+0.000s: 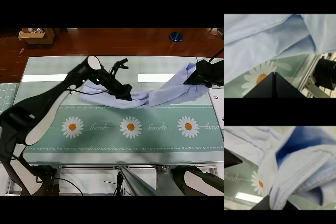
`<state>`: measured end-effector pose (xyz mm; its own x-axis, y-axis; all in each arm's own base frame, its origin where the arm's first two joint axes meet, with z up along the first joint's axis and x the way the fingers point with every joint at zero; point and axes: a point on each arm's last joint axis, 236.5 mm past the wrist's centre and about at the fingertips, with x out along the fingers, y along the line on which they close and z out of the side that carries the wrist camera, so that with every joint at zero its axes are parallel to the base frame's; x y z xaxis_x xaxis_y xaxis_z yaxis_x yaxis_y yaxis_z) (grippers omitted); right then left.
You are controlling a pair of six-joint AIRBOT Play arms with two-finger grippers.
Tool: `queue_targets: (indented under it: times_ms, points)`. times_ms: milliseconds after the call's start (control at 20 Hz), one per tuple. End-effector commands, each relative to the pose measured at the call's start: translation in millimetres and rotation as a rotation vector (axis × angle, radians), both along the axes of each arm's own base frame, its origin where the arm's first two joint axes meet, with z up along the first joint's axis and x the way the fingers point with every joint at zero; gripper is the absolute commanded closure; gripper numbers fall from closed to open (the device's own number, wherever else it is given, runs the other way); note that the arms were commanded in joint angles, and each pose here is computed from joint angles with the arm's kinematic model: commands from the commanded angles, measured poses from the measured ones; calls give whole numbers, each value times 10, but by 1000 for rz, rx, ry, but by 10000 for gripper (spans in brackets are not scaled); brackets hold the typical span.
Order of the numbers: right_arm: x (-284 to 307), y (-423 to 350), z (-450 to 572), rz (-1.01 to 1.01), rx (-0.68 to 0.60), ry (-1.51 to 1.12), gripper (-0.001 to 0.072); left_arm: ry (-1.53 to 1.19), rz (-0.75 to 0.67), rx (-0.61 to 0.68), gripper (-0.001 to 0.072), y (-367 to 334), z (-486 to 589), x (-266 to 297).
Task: Fold the shirts.
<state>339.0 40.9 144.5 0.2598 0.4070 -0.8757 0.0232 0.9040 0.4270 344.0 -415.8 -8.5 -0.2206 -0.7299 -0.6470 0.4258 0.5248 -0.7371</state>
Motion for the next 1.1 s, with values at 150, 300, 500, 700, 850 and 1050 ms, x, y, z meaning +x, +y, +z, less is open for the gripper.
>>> queue_targets:
  times_ms: [150,300,500,700,850,1050]
  points:
    - [-137,-44,95,-46,-23,12,685,12,42,-4,686,-464,-337,-131]
    - [-135,-42,97,-61,-17,17,685,59,71,-61,685,-716,-362,-223]
    - [-228,-32,76,-52,-16,57,685,96,79,-51,686,-896,-653,-361]
    - [-209,-58,66,-69,-24,56,685,10,142,-95,690,-550,-406,181]
    - [-106,17,-19,-46,-94,28,685,-111,263,-158,689,192,264,907]
    - [272,721,-324,46,-74,-49,685,-304,415,-94,689,1718,1114,1452]
